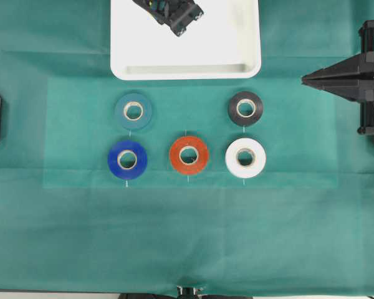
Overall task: Place the tape from the fixed location into the white case.
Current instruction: 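Carry the yellow roll with the left gripper over the white tray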
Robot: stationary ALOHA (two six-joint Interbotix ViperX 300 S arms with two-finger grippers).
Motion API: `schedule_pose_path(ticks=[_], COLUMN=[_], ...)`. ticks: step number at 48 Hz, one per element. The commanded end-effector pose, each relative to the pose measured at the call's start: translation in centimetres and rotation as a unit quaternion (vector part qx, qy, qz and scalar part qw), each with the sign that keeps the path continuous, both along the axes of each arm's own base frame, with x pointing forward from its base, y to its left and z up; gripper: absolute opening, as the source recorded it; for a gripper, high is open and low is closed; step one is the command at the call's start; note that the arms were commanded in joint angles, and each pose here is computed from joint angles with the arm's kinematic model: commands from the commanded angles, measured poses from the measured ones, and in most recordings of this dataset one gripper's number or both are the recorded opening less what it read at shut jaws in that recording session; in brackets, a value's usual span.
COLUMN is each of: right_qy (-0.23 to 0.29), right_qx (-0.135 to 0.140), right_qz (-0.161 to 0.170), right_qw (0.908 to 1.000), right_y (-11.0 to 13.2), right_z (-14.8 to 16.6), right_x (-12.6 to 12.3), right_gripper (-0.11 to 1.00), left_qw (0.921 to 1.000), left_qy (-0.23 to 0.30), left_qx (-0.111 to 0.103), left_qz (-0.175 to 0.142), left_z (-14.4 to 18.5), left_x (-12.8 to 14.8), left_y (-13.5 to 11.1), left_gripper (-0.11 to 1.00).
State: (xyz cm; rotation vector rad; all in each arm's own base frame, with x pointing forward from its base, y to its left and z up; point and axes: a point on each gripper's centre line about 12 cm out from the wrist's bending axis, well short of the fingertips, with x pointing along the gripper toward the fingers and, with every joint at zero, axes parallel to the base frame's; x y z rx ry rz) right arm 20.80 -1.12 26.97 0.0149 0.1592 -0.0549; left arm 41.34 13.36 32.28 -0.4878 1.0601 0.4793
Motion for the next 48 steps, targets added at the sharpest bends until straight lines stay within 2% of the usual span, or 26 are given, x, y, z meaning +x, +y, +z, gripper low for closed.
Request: schedule_pose_path(ticks=[1,37,48], right_qy=[-0.015,-0.013,-0.011], right_qx=[0.0,0.0,-0.001], right_qz=[-0.001,-0.001,-0.001], right_qw=[0.9999,0.9999,0.9999], right_y=[0.0,-0.1,0.0], right_z=[1.2,1.1,1.0], right_x=[0.3,0.3,0.3], right_gripper=[0.0,0.0,0.0], left_qw=[0.9992,0.9992,0.9996], left_qy=[-0.036,-0.036,-0.025], left_qx=[0.015,0.015,0.011], left_qz=[-0.003,-0.004,-0.003], left_z=[3.1,3.1,1.8], left_x=[-0.7,-0.7,-0.4], left_y=[-0.2,-0.3,-0.2], left_gripper=[0.25,0.25,0.25])
